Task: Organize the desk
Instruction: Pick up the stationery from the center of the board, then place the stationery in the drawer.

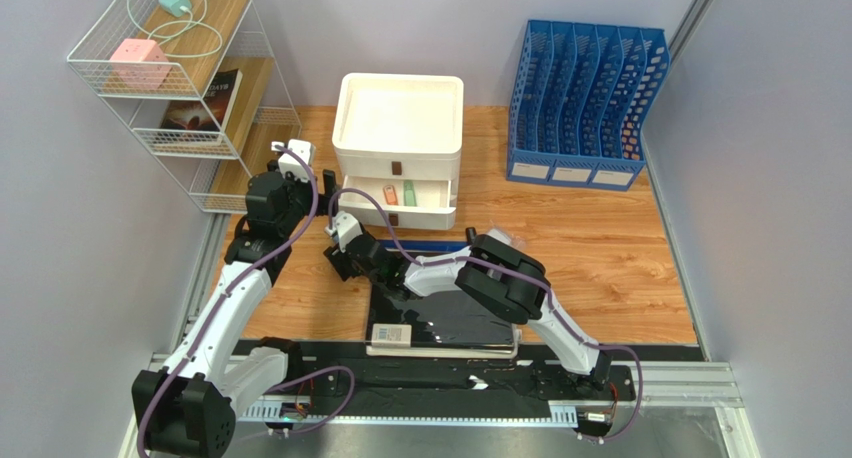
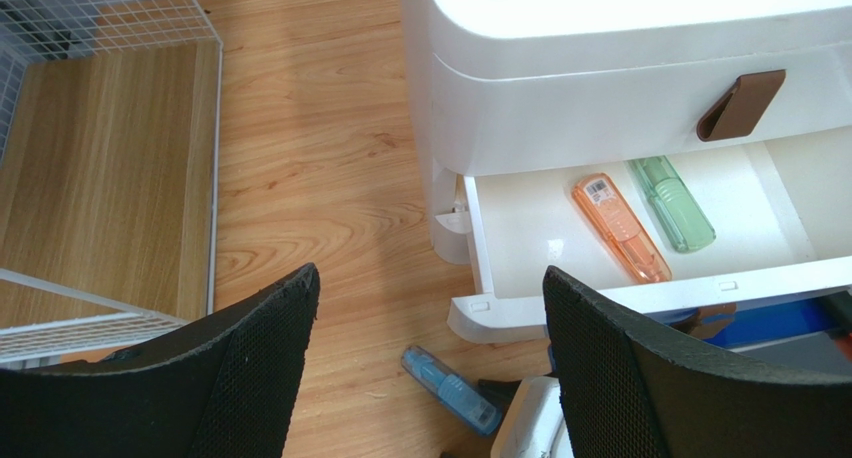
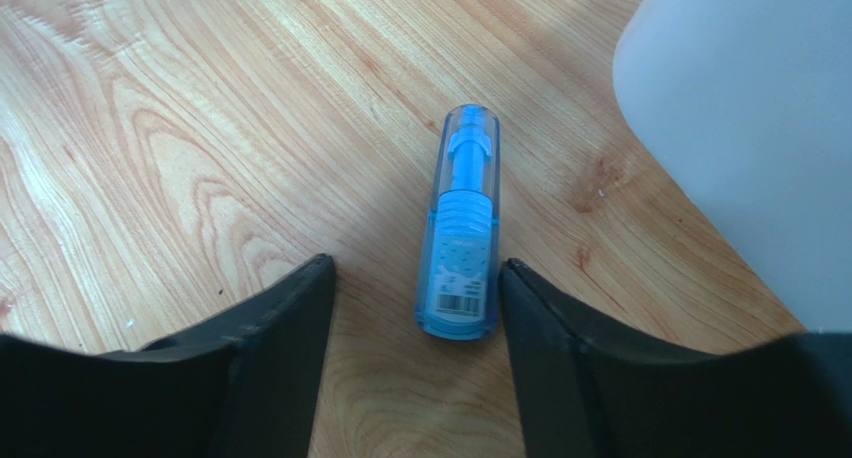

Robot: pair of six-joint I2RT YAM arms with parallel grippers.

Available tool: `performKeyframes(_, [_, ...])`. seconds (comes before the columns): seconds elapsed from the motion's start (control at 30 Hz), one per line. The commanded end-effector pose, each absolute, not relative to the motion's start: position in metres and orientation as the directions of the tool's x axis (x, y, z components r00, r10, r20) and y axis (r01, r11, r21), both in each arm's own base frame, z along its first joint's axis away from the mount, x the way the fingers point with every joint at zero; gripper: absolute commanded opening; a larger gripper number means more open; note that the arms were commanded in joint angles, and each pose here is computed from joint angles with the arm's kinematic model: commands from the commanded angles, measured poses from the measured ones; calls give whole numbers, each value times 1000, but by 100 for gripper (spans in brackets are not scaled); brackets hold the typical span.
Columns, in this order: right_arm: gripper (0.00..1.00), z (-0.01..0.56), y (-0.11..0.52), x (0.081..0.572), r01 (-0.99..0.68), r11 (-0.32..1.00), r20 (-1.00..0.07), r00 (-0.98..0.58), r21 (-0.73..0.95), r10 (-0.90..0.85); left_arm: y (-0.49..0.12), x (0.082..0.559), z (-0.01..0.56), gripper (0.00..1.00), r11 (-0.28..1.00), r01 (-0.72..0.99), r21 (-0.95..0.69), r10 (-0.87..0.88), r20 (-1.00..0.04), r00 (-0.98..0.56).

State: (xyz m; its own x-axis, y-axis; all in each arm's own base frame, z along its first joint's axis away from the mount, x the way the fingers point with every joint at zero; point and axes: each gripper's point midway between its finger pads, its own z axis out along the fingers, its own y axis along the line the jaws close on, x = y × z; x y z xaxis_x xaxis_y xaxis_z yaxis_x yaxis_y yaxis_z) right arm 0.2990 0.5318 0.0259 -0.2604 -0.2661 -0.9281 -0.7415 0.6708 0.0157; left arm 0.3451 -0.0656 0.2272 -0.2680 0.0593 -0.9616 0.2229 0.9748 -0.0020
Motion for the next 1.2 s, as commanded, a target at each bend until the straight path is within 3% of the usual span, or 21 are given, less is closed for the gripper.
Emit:
performKeyframes(0.0, [47,17,535,296,-732,679,-914,-314,60,-257,-63,346,244,88,976,216,16,61,-977,-204])
performKeyframes(0.07, [37,18,533,293,-734,676,-912,-317,61,-261,-63,346,243,88,977,215,15,60,-977,-206])
performKeyframes(0.1, [28,20,532,291,-734,676,-912,-316,60,-262,-62,346,244,88,977,211,14,58,-978,-202])
performKeyframes(0.23, [10,27,526,284,-737,672,-911,-322,69,-259,-62,344,246,88,978,209,14,54,-980,-191])
performKeyframes(0.27, [0,31,525,282,-739,671,-912,-319,69,-258,-61,344,244,88,979,205,14,55,-979,-195])
performKeyframes(0.5, [0,97,511,249,-767,641,-932,-253,31,-258,-56,345,250,88,984,176,19,49,-985,-165])
performKeyframes(0.87, [0,227,439,255,-665,746,-971,-166,-20,-174,-58,346,249,88,983,185,19,51,-984,-169])
performKeyframes(1.17, [0,234,408,291,-560,828,-961,-243,24,-136,-57,343,250,88,983,185,19,50,-985,-163])
